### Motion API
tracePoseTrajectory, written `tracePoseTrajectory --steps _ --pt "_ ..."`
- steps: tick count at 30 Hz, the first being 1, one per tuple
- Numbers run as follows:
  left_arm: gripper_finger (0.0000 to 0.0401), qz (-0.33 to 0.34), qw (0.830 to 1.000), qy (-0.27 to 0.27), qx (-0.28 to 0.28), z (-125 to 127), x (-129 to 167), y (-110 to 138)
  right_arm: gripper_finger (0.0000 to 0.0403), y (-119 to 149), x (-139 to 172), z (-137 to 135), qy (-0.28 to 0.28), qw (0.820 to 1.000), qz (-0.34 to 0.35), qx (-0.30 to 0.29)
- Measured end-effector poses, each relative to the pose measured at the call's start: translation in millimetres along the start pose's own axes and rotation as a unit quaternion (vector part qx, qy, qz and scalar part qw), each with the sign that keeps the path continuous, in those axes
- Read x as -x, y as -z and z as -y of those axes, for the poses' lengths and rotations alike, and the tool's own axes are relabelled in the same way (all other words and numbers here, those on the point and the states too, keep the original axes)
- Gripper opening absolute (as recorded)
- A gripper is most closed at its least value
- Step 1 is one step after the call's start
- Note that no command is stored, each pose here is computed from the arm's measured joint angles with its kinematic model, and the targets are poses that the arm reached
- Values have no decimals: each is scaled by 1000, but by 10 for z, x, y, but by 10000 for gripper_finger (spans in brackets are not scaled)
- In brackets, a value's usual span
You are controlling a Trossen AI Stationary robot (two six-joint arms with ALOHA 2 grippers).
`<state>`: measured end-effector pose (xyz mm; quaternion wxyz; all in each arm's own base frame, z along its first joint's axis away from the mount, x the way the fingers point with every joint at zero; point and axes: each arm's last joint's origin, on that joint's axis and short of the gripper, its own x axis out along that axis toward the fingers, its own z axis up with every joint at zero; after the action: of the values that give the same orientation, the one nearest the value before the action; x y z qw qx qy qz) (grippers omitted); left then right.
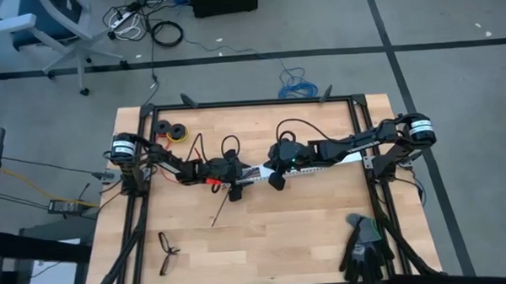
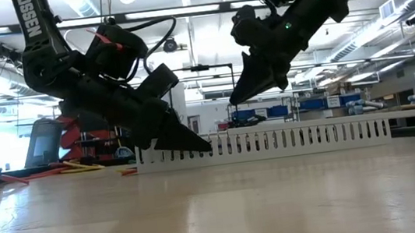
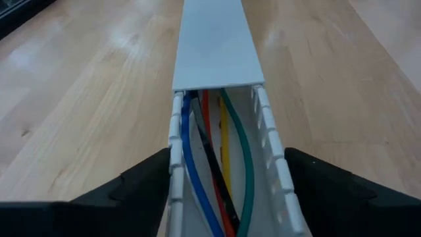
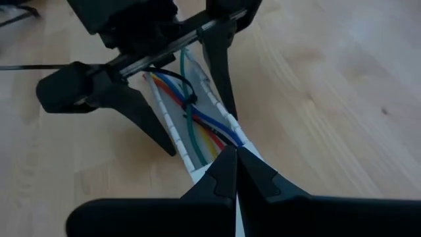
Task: Ziptie cables
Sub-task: Close the white cable duct
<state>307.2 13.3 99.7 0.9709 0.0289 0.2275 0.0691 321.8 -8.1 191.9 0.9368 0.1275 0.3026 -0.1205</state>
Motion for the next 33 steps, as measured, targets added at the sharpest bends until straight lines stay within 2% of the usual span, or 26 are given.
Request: tracePoseTrajectory --steps 5,20,26,33 --pt "308 10 1000 -2 -4 -8 -41 -84 0 13 1 3 3 1000 -7 -1" --pt "305 -46 999 -4 -10 -32 -198 -288 0 42 3 13 9 1000 -22 0" --pt "304 -62 998 -2 -22 -32 -206 -285 0 47 3 15 9 1000 -25 1" --pt "272 -69 997 -2 -23 -32 -200 -261 0 57 6 -2 7 1000 -27 3"
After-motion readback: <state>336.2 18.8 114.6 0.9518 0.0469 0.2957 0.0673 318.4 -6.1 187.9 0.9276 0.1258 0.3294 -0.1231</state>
